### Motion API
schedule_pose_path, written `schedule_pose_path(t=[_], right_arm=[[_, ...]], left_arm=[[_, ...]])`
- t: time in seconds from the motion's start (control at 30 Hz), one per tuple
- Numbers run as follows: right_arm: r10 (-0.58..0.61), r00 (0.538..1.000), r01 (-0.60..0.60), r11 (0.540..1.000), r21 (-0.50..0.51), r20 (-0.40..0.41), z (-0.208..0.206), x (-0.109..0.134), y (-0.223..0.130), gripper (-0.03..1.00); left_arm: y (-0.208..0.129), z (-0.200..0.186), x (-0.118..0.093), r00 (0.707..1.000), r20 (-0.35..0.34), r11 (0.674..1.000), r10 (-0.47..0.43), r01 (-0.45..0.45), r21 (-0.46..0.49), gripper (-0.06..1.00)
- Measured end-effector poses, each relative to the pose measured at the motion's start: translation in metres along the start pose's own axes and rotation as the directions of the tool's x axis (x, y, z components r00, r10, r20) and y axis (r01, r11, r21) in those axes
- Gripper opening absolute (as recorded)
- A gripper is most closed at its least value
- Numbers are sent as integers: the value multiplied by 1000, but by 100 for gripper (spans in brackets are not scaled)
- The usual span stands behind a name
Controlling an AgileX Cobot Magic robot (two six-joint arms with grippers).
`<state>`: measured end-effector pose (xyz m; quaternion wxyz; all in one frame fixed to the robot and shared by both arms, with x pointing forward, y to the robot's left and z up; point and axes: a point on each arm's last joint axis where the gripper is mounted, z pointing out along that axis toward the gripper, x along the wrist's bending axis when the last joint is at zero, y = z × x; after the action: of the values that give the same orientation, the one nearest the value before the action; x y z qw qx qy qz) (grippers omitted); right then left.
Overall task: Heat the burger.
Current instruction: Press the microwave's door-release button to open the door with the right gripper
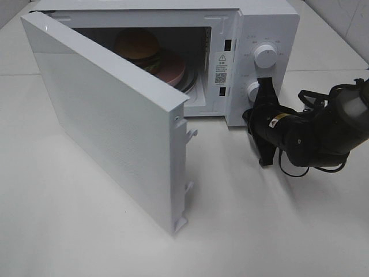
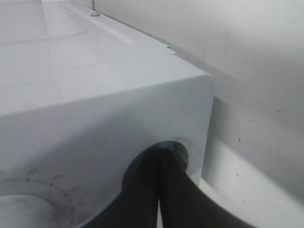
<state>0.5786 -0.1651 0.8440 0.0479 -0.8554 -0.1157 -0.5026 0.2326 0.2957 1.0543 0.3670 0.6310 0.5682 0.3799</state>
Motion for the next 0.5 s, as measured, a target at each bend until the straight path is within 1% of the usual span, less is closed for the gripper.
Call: schedule_pose_path(t=[0.23, 0.5], right_arm=[[6, 1000, -6, 1000, -2, -1, -4, 4, 1, 0], [6, 1000, -6, 1000, -4, 1, -9, 2, 2, 0]], left_arm=[[0, 0, 0, 1000, 0, 1000, 0, 0, 0, 100], [0, 0, 0, 1000, 0, 1000, 0, 0, 0, 100]])
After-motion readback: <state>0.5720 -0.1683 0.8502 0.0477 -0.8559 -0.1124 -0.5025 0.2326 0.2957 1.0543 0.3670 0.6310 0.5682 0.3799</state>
